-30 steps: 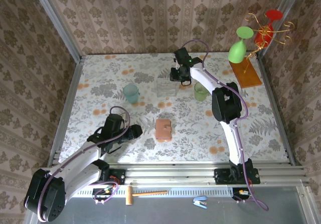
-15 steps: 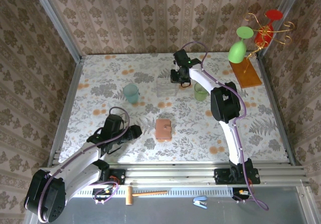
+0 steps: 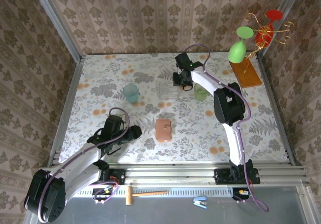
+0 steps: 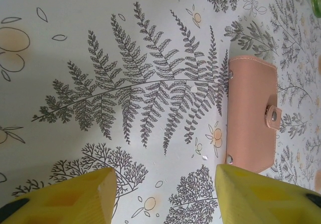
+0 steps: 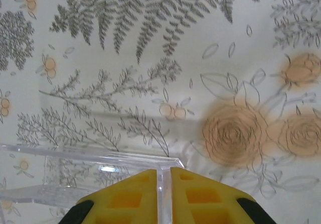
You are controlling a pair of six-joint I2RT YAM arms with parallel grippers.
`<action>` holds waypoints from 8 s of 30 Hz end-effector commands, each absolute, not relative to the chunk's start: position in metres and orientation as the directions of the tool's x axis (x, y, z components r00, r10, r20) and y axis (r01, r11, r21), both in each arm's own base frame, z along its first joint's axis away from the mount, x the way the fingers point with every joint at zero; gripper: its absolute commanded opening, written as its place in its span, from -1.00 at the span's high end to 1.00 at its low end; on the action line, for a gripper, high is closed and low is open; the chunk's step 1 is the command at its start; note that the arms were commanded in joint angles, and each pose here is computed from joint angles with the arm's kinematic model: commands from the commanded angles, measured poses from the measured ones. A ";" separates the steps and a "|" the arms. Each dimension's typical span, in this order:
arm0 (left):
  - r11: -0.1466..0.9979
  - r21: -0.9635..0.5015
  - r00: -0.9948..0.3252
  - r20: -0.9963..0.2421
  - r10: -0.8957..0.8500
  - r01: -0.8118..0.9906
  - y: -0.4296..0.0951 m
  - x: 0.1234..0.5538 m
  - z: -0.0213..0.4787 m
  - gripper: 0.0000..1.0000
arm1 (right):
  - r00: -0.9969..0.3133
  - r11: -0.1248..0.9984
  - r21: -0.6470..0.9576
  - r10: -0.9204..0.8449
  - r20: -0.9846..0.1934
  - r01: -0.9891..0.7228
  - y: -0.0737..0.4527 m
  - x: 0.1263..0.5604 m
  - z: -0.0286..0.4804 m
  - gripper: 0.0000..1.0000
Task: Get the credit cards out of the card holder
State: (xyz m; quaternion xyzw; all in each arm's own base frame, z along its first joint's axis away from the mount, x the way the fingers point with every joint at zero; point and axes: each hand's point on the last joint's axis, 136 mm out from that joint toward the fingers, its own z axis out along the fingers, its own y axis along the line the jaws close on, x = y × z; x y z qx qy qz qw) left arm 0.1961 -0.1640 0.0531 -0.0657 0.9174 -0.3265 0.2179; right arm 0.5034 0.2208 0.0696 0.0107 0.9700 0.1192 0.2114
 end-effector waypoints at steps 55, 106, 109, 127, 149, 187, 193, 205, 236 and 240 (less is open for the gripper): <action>0.697 -0.703 -0.938 -0.321 -0.132 0.142 -0.236 0.222 0.065 -0.09 | -0.951 0.884 0.447 0.011 -0.309 -0.135 0.279 0.341 0.105 0.30; 0.612 -0.789 -0.892 -0.232 -0.387 -0.060 -0.201 0.228 0.092 0.13 | -0.034 0.045 -0.035 -0.961 -0.273 -0.998 0.300 0.260 0.022 0.21; 0.613 -0.788 -0.893 -0.229 -0.387 -0.063 -0.199 0.227 0.090 0.13 | -0.029 0.042 -0.041 -0.964 -0.266 -0.998 0.301 0.260 0.019 0.27; 0.584 -0.811 -0.915 -0.210 -0.344 -0.033 -0.223 0.230 0.094 0.14 | -0.047 0.102 -0.105 -0.902 -0.430 -0.989 0.316 0.258 0.036 0.89; 0.551 -0.834 -0.953 -0.134 -0.273 -0.040 -0.269 0.225 0.070 0.43 | -0.092 0.155 -0.021 -0.685 -0.722 -0.988 0.338 0.226 0.060 1.00; 0.667 -0.745 -0.923 -0.271 -0.274 0.021 -0.202 0.232 0.090 0.37 | -0.953 0.975 0.183 0.168 -0.253 0.123 0.288 0.243 0.055 -0.62; 0.665 -0.746 -0.925 -0.268 -0.268 0.024 -0.203 0.231 0.085 0.37 | -0.957 0.979 0.144 0.173 -0.231 0.143 0.292 0.245 0.044 -0.61; 0.661 -0.750 -0.931 -0.260 -0.256 0.028 -0.206 0.233 0.083 0.37 | -0.965 0.986 0.090 0.159 -0.207 0.143 0.285 0.238 0.036 -0.53; 0.657 -0.754 -0.933 -0.248 -0.259 0.018 -0.210 0.239 0.087 0.37 | -0.950 0.957 0.243 0.214 -0.227 0.158 0.276 0.231 0.033 0.65; 0.653 -0.757 -0.933 -0.242 -0.265 0.011 -0.211 0.240 0.086 0.38 | -0.945 0.955 0.256 0.213 -0.247 0.149 0.273 0.231 0.041 0.76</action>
